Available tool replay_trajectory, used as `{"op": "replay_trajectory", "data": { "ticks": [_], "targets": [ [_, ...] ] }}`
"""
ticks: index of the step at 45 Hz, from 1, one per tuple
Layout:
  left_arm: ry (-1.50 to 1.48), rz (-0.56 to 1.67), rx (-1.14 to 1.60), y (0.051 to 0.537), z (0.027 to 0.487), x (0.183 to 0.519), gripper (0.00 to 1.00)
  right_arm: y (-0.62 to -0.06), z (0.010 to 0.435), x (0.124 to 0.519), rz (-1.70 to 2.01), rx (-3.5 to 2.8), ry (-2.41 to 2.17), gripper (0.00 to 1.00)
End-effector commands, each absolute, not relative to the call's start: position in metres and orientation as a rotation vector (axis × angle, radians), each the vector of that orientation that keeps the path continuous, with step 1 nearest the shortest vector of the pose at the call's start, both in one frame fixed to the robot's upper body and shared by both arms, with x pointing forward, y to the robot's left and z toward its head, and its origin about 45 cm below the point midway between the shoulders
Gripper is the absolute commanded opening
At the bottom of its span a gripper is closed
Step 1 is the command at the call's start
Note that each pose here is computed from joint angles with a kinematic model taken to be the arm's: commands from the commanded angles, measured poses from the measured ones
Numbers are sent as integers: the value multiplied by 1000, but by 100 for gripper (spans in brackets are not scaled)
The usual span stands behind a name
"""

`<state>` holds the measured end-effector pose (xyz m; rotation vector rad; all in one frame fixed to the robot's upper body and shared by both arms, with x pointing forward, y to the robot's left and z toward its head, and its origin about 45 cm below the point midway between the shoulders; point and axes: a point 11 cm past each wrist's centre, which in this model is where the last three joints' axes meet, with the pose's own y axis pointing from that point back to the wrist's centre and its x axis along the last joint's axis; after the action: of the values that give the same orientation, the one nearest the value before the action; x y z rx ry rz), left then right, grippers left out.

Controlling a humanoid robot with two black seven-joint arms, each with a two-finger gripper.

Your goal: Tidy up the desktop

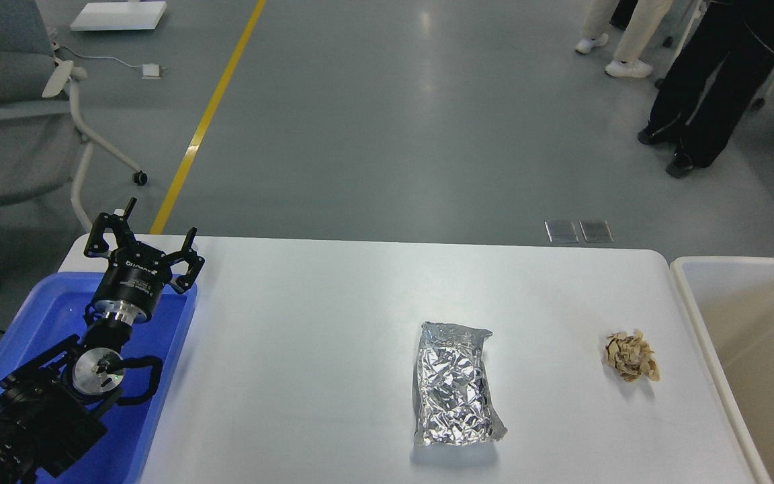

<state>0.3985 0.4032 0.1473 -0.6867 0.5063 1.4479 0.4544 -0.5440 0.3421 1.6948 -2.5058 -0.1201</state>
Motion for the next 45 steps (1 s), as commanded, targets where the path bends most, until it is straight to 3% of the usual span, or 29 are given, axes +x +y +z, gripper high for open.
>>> {"op": "replay_trajectory", "data": {
  "ticks": [1, 11, 15, 16, 17, 29, 45],
  "targets": [
    [507, 1448, -686, 403, 147, 399, 100, -509, 408, 457, -128, 2163, -2629, 100],
    [506, 1448, -686, 403, 147, 398, 100, -500, 366, 439, -231, 2368, -2671, 100],
    [506, 1448, -686, 403, 147, 398, 100, -496, 336, 430, -243, 2381, -2681, 100],
    [506, 1448, -686, 403, 147, 398, 100, -490, 290, 418, -307, 2331, -2696, 100],
    [507, 1448, -686, 403, 147, 399, 100, -488, 281, 415, -322, 2320, -2689, 100],
    [507, 1448, -686, 403, 147, 399, 100, -464, 196, 387, -563, 2229, -2596, 100],
    [506, 1448, -687, 403, 147, 399, 100, -459, 191, 386, -570, 2228, -2608, 100]
  ]
}}
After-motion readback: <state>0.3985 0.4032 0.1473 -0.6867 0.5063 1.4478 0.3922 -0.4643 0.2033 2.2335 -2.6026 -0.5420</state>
